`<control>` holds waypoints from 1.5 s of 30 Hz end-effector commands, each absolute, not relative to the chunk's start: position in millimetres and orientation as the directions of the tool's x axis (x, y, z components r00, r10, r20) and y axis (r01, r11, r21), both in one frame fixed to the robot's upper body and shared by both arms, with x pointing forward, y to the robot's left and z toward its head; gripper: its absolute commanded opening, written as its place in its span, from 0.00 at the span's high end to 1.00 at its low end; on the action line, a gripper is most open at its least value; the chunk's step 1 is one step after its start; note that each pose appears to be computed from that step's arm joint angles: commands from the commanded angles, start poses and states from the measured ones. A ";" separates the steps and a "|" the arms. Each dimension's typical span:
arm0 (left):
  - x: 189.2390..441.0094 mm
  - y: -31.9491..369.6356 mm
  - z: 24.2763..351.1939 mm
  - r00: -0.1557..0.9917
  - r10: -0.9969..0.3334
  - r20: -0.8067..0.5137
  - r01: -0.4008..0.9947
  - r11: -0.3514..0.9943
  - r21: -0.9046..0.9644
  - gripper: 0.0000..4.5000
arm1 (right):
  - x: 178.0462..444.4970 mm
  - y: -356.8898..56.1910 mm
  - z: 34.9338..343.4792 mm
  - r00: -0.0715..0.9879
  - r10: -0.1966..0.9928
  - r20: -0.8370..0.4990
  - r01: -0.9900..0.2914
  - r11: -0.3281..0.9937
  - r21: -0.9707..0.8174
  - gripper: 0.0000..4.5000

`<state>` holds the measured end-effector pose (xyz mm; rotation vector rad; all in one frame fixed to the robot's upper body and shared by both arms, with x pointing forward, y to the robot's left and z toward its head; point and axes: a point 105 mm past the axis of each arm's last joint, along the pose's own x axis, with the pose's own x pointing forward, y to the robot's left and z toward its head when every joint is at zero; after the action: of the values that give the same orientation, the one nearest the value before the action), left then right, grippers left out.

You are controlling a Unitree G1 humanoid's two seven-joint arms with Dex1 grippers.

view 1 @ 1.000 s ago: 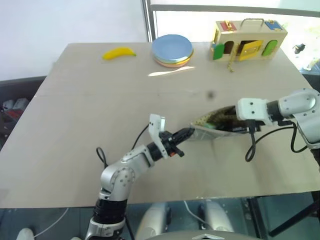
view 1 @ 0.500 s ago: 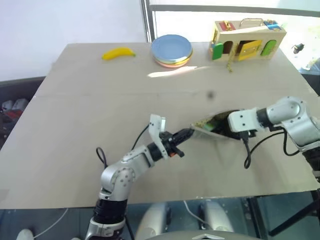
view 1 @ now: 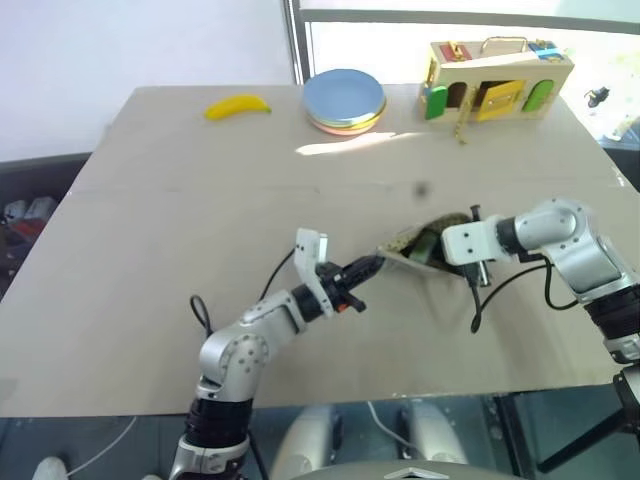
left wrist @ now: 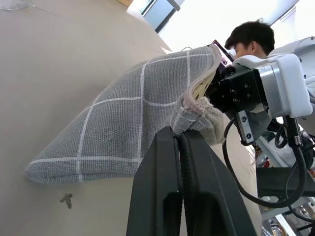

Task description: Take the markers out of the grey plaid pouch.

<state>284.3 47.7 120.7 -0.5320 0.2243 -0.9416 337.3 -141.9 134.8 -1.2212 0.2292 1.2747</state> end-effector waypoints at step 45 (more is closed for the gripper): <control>284.7 46.1 125.8 0.565 -0.822 0.075 0.720 0.446 -0.532 1.00 | 363.7 -80.3 155.1 0.385 0.641 -0.664 -0.698 -0.269 -0.664 0.58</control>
<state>286.6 49.0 120.4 -0.5423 0.2237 -0.9368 358.5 -91.0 140.4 -1.3153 0.1494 1.3097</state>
